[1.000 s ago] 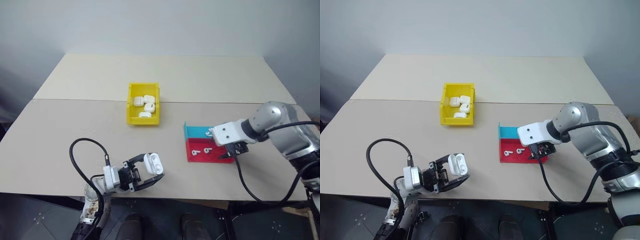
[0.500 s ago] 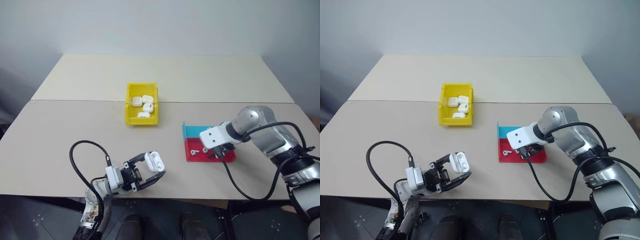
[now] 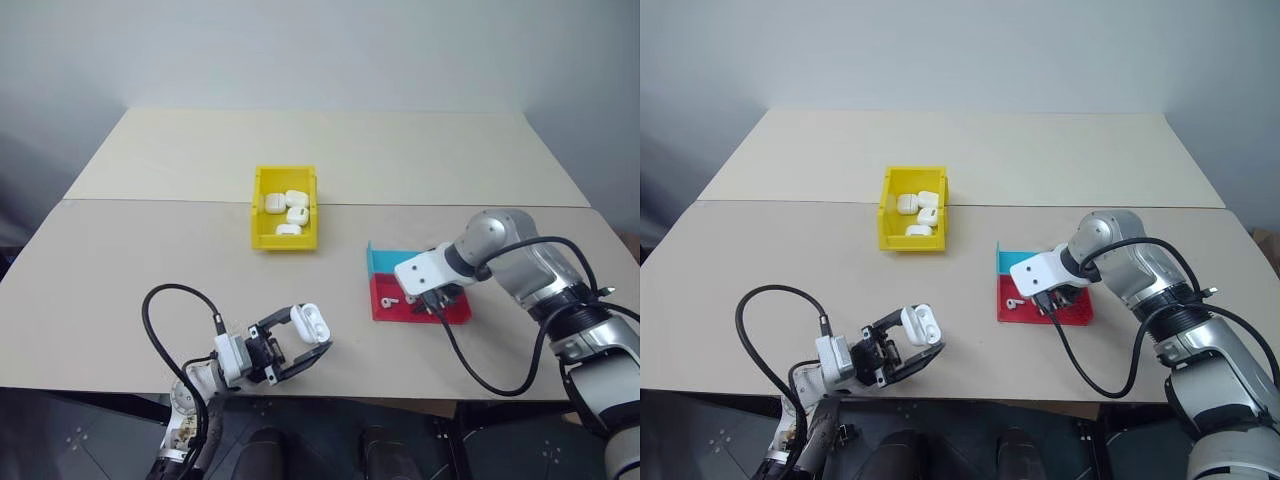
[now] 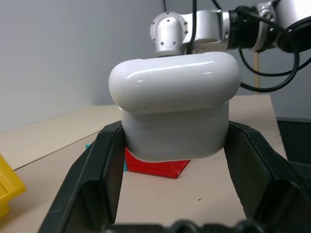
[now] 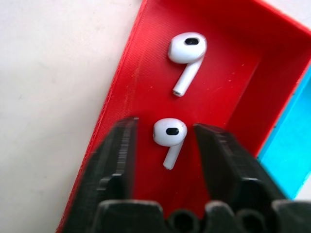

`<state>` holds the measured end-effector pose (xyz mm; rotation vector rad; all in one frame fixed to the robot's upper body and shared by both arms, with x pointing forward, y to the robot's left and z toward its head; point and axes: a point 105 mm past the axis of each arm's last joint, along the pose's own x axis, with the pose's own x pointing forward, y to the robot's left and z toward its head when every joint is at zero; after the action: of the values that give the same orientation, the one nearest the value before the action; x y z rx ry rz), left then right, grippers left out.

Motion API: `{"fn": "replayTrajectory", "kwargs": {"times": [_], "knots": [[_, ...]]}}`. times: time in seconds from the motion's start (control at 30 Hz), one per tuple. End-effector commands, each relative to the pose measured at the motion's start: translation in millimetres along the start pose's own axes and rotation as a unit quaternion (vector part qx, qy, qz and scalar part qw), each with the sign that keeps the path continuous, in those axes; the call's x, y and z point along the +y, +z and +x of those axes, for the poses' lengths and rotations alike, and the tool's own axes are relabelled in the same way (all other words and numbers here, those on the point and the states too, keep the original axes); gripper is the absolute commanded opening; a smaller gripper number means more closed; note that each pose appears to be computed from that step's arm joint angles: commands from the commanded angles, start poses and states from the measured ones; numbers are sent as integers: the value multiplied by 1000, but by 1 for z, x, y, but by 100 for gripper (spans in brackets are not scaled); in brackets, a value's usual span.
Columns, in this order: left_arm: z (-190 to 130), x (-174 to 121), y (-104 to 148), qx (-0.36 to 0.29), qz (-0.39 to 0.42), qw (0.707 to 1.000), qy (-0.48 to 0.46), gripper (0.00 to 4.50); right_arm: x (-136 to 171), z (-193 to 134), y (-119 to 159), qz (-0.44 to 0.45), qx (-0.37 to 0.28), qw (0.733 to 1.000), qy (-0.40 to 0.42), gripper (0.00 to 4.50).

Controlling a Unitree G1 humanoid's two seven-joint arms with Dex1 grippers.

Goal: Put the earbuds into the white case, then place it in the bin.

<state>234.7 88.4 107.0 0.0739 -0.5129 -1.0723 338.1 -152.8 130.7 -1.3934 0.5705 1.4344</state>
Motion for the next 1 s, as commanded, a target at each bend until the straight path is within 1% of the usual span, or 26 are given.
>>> {"fn": "replayTrajectory", "kwargs": {"times": [0.03,0.4,0.5,0.57,0.6,0.9,1.0], "knots": [[6,3,10,-12,17,1000,4,278,-6,-9,5,-22,1,1000,-8,183],[5,4,9,-6,19,1000,7,278,-9,-8,3,-25,4,1000,-11,183],[5,4,8,-5,19,1000,6,278,-10,-7,4,-24,2,1000,-11,129],[5,4,8,-4,19,1000,6,278,-10,-7,5,-26,2,1000,-12,69],[5,4,8,-4,19,1000,6,278,-9,-7,5,-25,1,1000,-12,64],[5,3,7,-4,15,1000,0,278,-7,-9,3,-20,3,1000,-20,64],[7,5,8,-12,13,1000,-4,278,-7,-17,5,-13,-4,999,-33,64]]}}
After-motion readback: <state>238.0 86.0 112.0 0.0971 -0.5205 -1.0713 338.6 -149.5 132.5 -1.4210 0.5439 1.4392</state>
